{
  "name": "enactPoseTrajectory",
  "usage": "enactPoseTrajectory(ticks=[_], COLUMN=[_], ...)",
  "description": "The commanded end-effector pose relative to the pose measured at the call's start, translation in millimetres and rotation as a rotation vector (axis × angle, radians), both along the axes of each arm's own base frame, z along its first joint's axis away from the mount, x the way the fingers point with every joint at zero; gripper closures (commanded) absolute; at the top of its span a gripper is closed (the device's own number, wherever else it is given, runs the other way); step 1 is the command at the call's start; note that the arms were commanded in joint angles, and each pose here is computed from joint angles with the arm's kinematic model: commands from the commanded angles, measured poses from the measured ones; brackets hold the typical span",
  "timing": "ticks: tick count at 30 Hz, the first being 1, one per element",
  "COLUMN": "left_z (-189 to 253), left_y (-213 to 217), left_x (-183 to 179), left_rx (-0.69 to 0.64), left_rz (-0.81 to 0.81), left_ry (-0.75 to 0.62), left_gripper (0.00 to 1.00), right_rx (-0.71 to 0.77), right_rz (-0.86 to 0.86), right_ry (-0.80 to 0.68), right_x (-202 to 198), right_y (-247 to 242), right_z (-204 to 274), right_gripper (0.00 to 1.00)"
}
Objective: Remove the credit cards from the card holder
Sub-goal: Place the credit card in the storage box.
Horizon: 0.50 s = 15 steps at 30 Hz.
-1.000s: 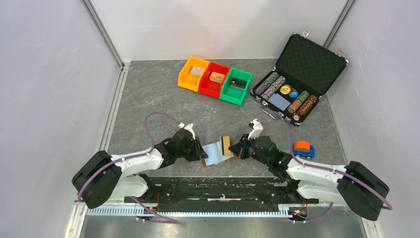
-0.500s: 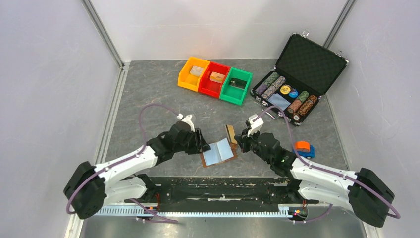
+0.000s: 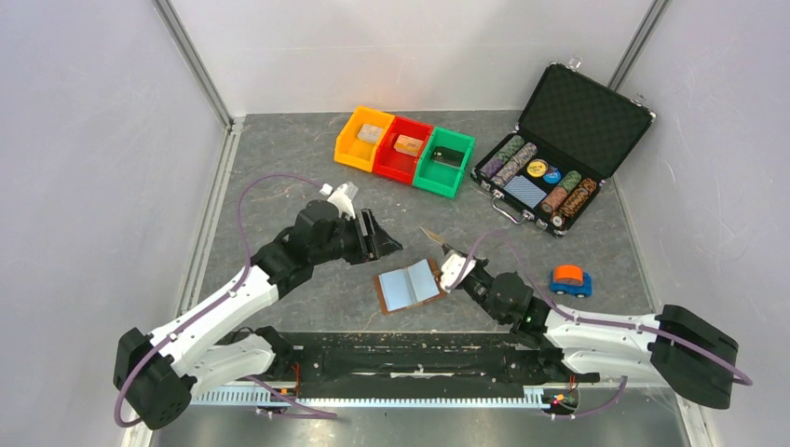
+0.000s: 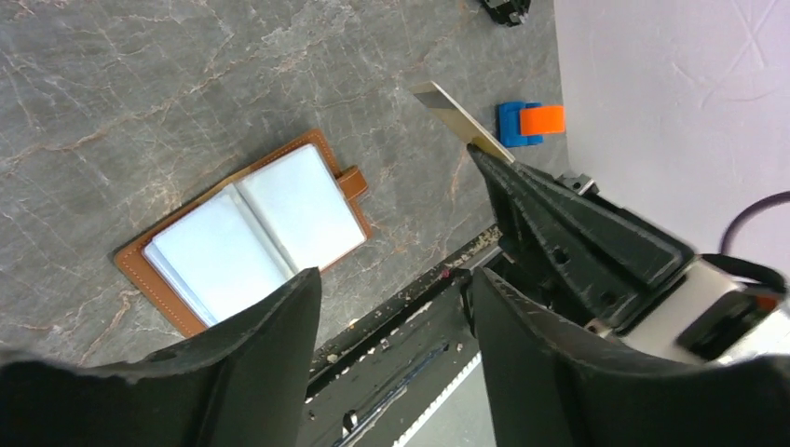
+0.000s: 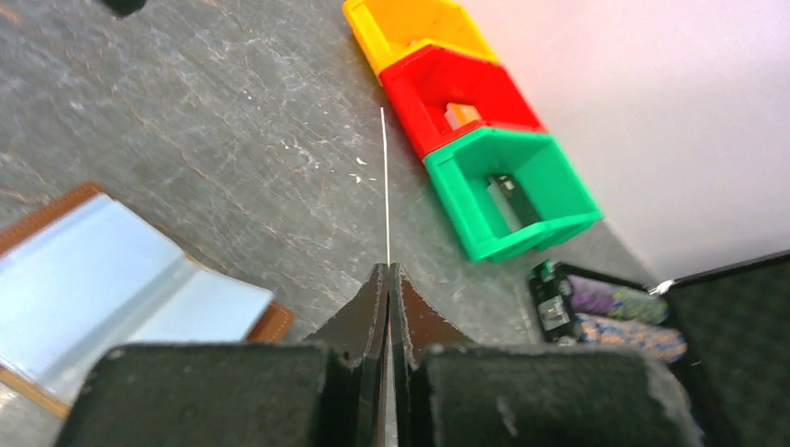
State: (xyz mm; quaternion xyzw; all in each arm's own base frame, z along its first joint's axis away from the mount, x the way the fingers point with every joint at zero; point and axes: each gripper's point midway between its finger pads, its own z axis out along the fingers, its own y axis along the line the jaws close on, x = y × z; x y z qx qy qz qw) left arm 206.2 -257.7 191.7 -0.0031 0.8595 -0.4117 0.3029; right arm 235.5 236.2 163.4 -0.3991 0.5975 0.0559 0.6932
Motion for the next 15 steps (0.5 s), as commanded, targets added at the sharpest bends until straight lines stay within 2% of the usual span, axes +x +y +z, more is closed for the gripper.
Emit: enactPoseTrajectory(ticks=[1,5,15], left_z=[30,41,28], left_y=[-10,-18,-38], left_x=[-1,-1,2], left_rx=[-0.113,-0.201,-0.284], left_rz=[-0.040,-0.054,-0.092], left_ry=[0.011,0.025,0.113], left_gripper=[0.28,0.24,0.29], right_rx=[-0.075,-0.116,-0.198], right_rz=[-0.033,-0.030,-0.016], right_ry=[-0.279,-0.325,-0.366], right_x=[-7,-18,-32], right_y=[-11,-3,18], right_z=[34,40,39], right_gripper=[1.00,1.00,1.00])
